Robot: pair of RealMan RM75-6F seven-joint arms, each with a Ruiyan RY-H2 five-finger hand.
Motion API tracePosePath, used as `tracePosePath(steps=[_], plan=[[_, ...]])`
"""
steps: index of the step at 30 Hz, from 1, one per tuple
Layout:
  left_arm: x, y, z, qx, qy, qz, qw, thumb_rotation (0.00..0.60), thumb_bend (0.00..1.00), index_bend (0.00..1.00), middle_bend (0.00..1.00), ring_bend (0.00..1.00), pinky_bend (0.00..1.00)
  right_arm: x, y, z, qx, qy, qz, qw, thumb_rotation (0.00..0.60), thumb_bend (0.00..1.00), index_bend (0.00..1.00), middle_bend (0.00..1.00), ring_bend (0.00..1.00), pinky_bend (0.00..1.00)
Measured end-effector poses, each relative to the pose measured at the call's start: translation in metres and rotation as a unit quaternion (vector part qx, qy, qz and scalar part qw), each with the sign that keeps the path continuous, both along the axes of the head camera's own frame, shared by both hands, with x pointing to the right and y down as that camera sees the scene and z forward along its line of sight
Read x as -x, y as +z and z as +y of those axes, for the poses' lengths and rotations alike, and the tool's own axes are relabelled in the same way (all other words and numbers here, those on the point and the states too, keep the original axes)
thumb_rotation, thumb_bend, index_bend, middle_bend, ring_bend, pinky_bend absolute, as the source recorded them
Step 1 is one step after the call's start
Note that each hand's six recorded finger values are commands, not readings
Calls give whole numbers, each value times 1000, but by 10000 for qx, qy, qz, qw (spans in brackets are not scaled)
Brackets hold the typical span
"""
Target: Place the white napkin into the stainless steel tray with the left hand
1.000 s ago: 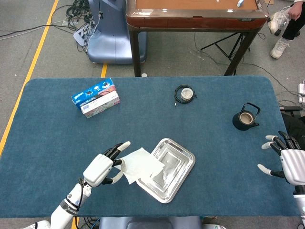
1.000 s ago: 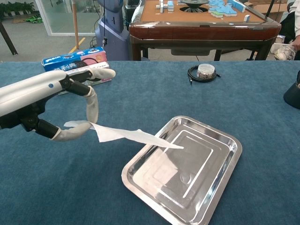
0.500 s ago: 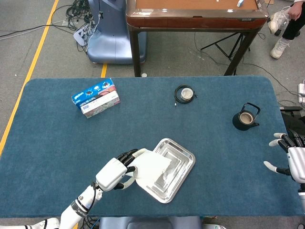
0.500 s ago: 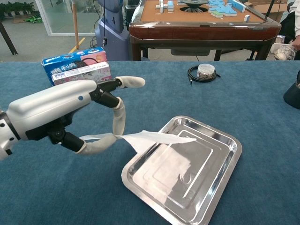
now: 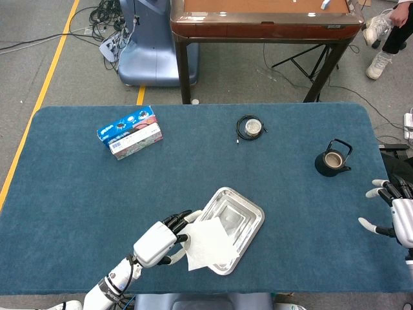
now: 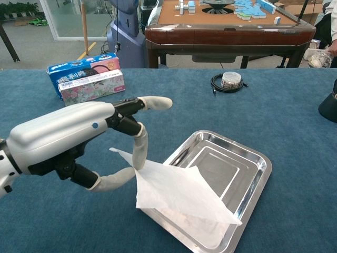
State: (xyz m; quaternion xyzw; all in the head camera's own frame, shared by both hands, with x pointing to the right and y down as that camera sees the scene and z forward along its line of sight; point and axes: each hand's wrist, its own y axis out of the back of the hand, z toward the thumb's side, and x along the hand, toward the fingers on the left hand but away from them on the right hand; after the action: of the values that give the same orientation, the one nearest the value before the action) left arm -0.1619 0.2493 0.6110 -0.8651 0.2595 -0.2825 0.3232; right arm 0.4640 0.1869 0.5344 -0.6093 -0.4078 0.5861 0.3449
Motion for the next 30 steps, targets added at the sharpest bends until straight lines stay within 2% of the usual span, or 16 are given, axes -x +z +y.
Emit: tracePosePath(steps=[17,30], plan=[[-2,12,1,-185,-332,-577,9976,600,531,706,50,0,195,-1,-1,-1,-4,20,-15,10000,600,38,417,261,88,116],[-12,9,15,-59,-178,-723,9972,600,545,714,51,0,201,1,-1,0,15,-1,-39,10000,600,38,417,260,88,116]])
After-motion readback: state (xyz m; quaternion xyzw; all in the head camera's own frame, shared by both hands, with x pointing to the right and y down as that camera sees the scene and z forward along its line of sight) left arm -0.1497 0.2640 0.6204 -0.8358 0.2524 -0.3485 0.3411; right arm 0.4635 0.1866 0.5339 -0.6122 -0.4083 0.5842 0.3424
